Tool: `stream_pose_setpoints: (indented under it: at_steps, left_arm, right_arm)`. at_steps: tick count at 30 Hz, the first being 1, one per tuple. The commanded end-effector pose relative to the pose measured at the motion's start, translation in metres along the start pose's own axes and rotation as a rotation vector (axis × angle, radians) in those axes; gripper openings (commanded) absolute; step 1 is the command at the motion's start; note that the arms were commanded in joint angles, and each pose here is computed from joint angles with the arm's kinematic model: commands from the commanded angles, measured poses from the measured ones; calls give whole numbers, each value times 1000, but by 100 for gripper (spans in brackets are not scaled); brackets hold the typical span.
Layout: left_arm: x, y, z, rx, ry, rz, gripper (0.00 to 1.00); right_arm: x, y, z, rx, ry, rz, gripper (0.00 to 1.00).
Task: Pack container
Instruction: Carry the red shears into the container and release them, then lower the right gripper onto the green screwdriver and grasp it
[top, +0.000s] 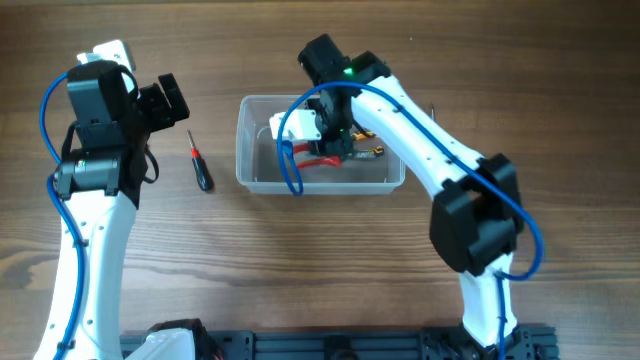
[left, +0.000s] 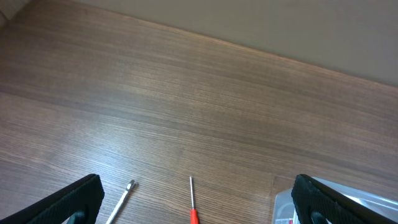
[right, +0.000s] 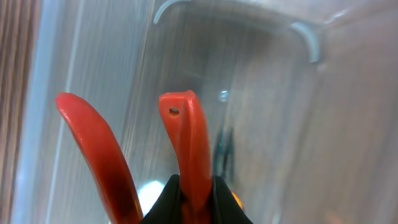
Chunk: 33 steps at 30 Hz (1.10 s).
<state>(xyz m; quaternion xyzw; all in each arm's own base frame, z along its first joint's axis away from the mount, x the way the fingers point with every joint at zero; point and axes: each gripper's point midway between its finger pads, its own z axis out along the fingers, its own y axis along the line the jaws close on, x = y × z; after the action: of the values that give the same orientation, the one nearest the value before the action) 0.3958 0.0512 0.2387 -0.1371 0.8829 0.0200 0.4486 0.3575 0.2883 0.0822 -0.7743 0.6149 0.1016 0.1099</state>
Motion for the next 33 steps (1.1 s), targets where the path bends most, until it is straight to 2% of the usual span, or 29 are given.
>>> stream_pose_setpoints:
  at_steps: [1,5,9,12,13,14,17,19,21,23,24,25,27,28,30,33]
  left_arm:
    - [-9,2,-3,-10,-21,19,100]
    - [-9,2,-3,-10,-21,19,100]
    - [-9,2,-3,-10,-21,19,100]
    - [-9,2,-3,-10,-21,19,100]
    - [-9,2,-3,-10,-21,19,100]
    - [-9,2,-3,-10,-21,19,100]
    - [-9,2,-3,-10,-21,19,100]
    - [-9,2,-3,-10,-21,19,100]
    - [-9,2,-3,-10,-21,19,100]
    - [-9,2,-3,-10,-21,19,100]
    - [-9,2,-3,-10,-21,19,100]
    - [-9,2,-3,-10,-21,19,100]
    - [-9,2,-3,-10,-21,19,100]
    - [-9,2,-3,-10,-21,19,100]
    - [-9,2,-3,-10,-21,19,100]
    - [-9,2,-3,-10,-21,19,100]
  right_arm:
    - [6,12,17,-81,4,49,4]
    - [16,21,24,-125,30,130,5]
    - [40,24,30,-134,79,242,22]
    - [46,10,28,-83,76,320,30]
    - [47,4,25,-56,87,351,29]
    - [49,-3,15,-17,107,388,23]
    - [35,-25,-30,105,75,451,17]
    - [26,-47,-78,246,14,496,19]
    - [28,-72,-131,412,-92,635,30]
    - [55,-92,-172,529,-190,845,31]
    - [84,-99,-184,570,-216,1023,32]
    - [123,-102,-191,607,-230,1279,32]
    - [194,-89,-184,592,-241,1718,11]
    - [219,-80,-176,574,-221,1838,4]
    - [253,-64,-154,512,-163,1940,5]
    - [267,-45,-124,439,-82,1975,13]
